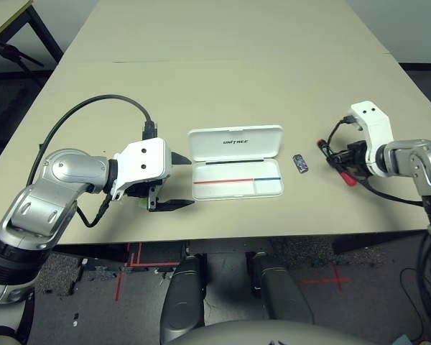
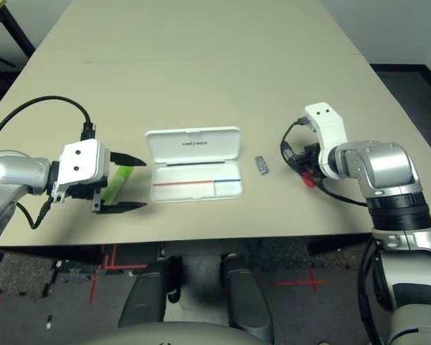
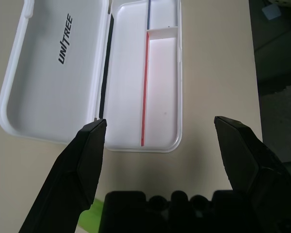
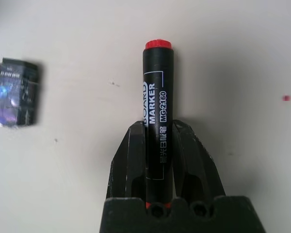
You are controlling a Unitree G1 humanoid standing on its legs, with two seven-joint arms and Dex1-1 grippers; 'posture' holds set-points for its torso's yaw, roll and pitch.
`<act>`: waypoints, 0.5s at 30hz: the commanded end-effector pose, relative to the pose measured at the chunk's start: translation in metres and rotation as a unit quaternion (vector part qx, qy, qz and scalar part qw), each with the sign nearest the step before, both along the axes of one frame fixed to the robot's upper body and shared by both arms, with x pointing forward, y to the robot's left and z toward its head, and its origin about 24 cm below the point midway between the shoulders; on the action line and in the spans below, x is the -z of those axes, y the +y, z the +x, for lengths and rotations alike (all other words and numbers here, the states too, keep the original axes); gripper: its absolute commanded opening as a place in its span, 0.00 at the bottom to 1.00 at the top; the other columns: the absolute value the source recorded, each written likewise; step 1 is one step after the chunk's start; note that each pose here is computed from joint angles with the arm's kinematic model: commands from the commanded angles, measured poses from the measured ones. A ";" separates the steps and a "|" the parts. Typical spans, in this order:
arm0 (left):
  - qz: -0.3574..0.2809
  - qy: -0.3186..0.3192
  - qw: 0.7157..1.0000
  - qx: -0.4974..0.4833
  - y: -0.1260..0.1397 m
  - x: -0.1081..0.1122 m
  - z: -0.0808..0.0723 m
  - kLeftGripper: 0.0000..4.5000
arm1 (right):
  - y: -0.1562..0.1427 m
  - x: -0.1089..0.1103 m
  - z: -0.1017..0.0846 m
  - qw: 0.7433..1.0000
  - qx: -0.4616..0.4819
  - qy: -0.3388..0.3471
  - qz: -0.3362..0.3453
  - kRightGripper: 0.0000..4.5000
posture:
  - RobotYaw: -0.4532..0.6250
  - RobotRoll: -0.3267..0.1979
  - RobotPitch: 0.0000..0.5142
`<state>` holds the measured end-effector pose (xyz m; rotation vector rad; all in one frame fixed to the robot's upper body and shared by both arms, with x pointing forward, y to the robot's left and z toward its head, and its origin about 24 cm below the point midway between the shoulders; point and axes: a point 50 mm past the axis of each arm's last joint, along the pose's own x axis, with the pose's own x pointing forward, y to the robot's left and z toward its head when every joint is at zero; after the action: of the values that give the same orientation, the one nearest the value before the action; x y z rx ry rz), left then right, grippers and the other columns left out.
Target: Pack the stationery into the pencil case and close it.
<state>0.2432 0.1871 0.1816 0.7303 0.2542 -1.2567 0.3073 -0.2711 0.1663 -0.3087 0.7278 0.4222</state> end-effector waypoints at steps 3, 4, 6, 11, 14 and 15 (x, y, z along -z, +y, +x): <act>0.007 0.007 1.000 0.007 0.002 0.000 -0.002 1.00 | -0.003 -0.031 0.003 0.991 -0.122 -0.034 -0.040 0.11 | 0.40 0.62 0.33; 0.008 0.007 1.000 0.007 0.002 0.000 -0.002 1.00 | -0.003 -0.038 0.003 0.988 -0.144 -0.038 -0.050 0.11 | 0.40 0.62 0.33; 0.008 0.008 1.000 0.008 0.002 0.000 -0.002 1.00 | 0.000 -0.048 0.002 0.979 -0.191 -0.044 -0.057 0.11 | 0.40 0.62 0.33; 0.010 0.009 1.000 0.008 0.002 0.000 -0.001 1.00 | 0.013 -0.065 -0.003 0.946 -0.317 -0.037 -0.053 0.11 | 0.40 0.62 0.32; 0.011 0.009 1.000 0.007 0.002 0.000 -0.001 1.00 | 0.028 -0.074 -0.010 0.913 -0.404 -0.021 -0.046 0.11 | 0.40 0.62 0.32; 0.012 0.009 1.000 0.007 0.003 0.000 -0.001 1.00 | 0.033 -0.075 -0.011 0.905 -0.423 -0.017 -0.041 0.11 | 0.41 0.62 0.32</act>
<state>0.2428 0.1887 0.1825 0.7404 0.2659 -1.2615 0.3004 -0.2483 0.2350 -0.6787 0.5638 1.1096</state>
